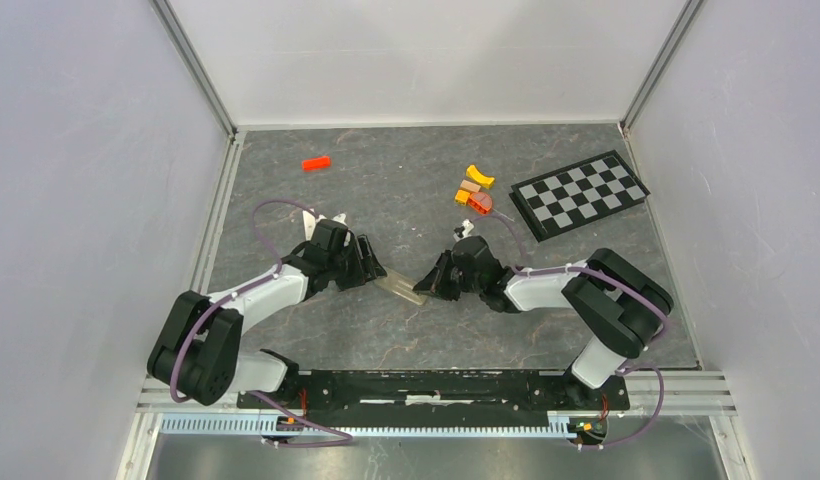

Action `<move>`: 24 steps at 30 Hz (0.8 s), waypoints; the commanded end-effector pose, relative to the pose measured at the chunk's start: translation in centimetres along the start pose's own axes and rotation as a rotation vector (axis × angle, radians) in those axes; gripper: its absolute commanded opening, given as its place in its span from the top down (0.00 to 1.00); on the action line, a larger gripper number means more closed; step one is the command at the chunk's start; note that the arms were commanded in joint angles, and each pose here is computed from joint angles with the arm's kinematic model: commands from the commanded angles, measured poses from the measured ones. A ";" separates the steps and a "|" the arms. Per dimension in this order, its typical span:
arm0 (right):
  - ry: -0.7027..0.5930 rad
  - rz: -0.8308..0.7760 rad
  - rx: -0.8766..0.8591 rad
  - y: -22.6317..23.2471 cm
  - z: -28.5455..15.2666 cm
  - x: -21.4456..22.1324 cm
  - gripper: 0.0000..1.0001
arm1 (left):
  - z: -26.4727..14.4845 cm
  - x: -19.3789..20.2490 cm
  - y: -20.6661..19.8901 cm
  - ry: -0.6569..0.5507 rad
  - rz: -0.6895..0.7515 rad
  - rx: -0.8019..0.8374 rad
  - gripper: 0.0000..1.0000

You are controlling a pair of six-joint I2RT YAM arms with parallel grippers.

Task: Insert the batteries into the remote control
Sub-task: Load the battery cover into the remote control.

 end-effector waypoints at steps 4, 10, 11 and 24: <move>-0.021 -0.046 0.180 -2.8 0.7 0.1 0.91 | 0.0 -1.2 -0.5 -0.048 -0.018 0.006 0.31; -0.045 -0.168 -0.005 0.8 0.4 -0.8 0.88 | -1.1 -1.9 -1.0 -0.088 -0.020 0.004 0.31; -0.052 -0.234 -0.062 2.2 0.2 -1.3 0.86 | -1.5 -2.2 -1.1 -0.101 -0.021 0.005 0.31; -0.025 -1.092 0.026 4.3 -0.6 -3.5 0.11 | -10.4 -5.4 -1.3 -0.374 0.106 -0.152 0.00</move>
Point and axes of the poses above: each gripper's point midway between its finger pads, its own z axis out along the fingers, its own y axis along the line the jaws close on, x = y × z, the point moved 8 cm from there along -z, back along the fingers, and after that the axes turned 5 degrees about z, right-handed, at the moved point
